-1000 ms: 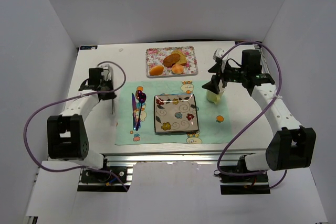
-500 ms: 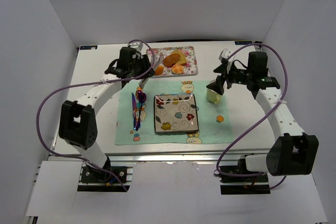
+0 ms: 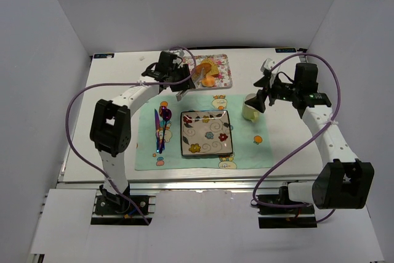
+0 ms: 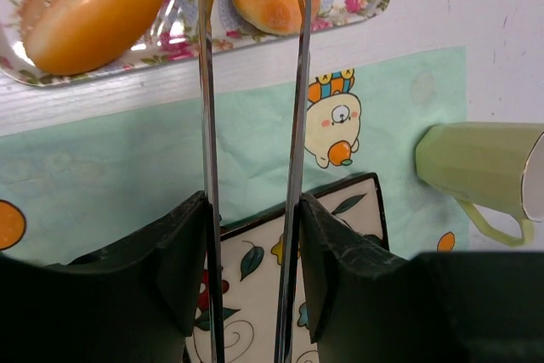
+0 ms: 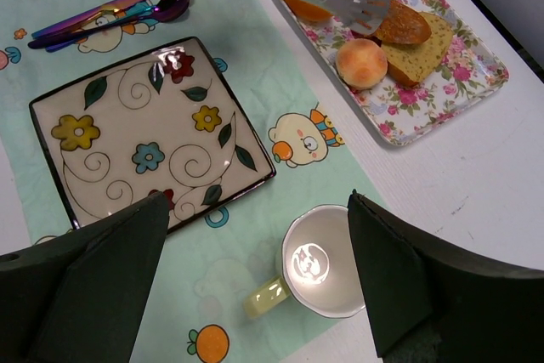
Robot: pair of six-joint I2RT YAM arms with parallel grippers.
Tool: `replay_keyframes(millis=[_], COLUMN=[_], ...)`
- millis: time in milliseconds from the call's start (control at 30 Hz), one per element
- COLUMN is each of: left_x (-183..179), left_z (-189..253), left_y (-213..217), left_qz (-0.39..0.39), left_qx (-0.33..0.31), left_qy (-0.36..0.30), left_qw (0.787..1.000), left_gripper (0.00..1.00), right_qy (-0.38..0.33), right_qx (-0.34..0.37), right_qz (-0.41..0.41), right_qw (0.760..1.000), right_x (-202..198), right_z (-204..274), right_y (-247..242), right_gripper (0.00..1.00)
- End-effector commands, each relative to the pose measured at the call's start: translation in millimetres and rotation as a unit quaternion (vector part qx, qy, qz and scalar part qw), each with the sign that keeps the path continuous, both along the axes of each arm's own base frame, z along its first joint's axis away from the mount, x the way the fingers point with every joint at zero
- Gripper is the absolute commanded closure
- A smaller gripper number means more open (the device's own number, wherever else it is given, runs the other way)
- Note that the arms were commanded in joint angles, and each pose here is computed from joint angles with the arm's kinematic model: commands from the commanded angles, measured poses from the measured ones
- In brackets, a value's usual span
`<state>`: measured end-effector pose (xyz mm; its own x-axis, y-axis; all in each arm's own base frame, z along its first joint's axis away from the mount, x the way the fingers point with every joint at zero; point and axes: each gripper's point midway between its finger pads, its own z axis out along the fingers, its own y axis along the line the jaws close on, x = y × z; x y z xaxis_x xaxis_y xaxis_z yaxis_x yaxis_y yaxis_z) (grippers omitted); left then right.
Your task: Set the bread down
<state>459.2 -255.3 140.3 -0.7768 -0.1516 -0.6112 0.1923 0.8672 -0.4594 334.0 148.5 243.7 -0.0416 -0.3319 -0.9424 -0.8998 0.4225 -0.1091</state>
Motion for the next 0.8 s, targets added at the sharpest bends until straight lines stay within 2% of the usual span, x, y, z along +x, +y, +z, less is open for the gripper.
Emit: replay_keyframes(millis=[0, 500, 767], left_x=[-2.5, -2.7, -9.0], left_z=[17.4, 3.8, -11.5], left_y=[-15.1, -27.9, -25.0], left_qz=[-0.021, -0.036, -0.041], left_qx=[-0.024, -0.042, -0.028], left_qy=[-0.005, 0.017, 0.039], left_qw=[0.999, 0.998, 0.998], left_gripper=[0.45, 0.44, 0.45], right_qy=[-0.022, -0.015, -0.016], right_qx=[0.007, 0.013, 0.014], right_qz=[0.002, 0.006, 0.006], right_qw=[1.000, 1.000, 1.000], right_x=[-0.6, -1.3, -1.8], right_z=[9.7, 7.7, 8.3], right_y=[-1.6, -1.3, -1.4], right_gripper=[0.11, 0.10, 0.11])
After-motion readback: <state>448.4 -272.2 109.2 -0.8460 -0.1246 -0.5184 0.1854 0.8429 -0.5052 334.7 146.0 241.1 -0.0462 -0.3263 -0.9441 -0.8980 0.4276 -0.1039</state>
